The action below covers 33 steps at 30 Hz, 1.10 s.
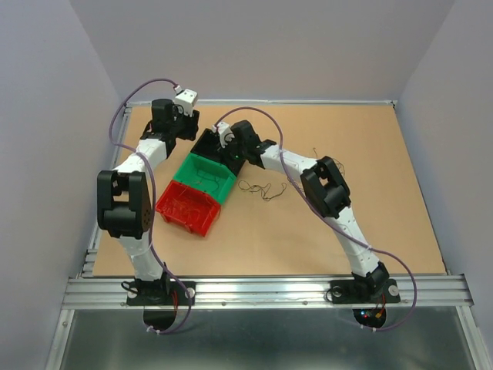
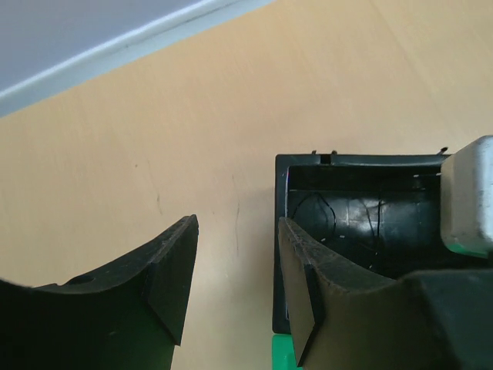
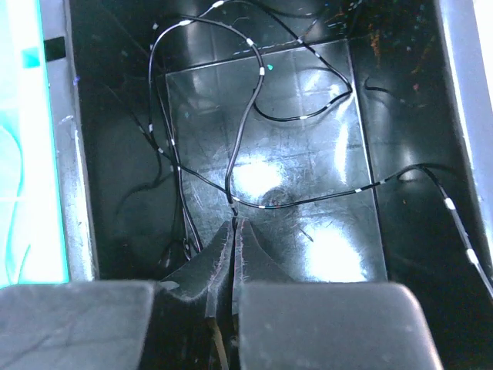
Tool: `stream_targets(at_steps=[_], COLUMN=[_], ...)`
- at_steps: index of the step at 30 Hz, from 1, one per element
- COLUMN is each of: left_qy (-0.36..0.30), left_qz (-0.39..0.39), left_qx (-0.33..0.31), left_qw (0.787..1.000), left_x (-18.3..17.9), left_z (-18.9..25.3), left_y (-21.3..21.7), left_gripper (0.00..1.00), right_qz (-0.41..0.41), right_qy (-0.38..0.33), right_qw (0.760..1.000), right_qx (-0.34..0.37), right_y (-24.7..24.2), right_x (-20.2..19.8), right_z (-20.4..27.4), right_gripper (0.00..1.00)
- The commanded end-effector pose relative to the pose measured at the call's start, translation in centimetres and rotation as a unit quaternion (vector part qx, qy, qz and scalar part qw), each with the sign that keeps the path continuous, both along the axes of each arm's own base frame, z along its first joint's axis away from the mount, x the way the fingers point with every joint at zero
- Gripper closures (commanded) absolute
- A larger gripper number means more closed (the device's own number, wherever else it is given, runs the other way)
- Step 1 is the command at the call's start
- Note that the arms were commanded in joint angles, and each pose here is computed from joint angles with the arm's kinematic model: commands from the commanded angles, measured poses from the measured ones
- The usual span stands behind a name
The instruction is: Untangle the cables
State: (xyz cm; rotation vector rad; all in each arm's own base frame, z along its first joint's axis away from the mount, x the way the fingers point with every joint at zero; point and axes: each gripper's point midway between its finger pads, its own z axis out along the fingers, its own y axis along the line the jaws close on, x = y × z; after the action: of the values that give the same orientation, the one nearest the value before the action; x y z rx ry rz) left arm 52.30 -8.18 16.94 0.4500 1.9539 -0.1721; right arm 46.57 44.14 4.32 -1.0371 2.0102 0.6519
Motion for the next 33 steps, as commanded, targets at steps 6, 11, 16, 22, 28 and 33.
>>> stream_targets(at_steps=[6, 11, 16, 22, 28, 33], left_qy=[-0.009, -0.031, -0.058, -0.099, -0.116, -0.106], left_qz=[-0.001, 0.020, 0.054, 0.073, 0.078, 0.087], left_qx=[0.008, 0.022, 0.016, -0.005, -0.005, 0.005], left_qw=[1.000, 0.999, 0.997, 0.992, 0.990, 0.991], left_x=[-1.8, -4.4, -7.1, -10.0, -11.3, -11.1], left_z=[3.3, 5.5, 7.5, 9.7, 9.3, 8.3], left_y=[1.1, 2.2, 4.0, 5.4, 5.6, 6.0], left_gripper=[0.44, 0.44, 0.44, 0.44, 0.43, 0.43], right_qz=[0.004, -0.008, -0.021, -0.057, -0.054, -0.055], right_qy=[0.054, 0.099, 0.084, 0.027, -0.003, -0.010], right_qw=[0.996, 0.990, 0.991, 0.995, 0.998, 0.998], right_qx=[-0.068, -0.103, -0.104, -0.073, -0.019, 0.002], right_y=[-0.7, -2.2, -2.6, -2.4, -1.2, -1.0], right_x=[-0.6, -2.0, -1.2, 1.7, 1.9, 1.9], right_z=[-3.8, -6.4, -5.1, 0.7, 6.4, 8.1], right_gripper=[0.99, 0.99, 0.99, 0.98, 0.87, 0.78])
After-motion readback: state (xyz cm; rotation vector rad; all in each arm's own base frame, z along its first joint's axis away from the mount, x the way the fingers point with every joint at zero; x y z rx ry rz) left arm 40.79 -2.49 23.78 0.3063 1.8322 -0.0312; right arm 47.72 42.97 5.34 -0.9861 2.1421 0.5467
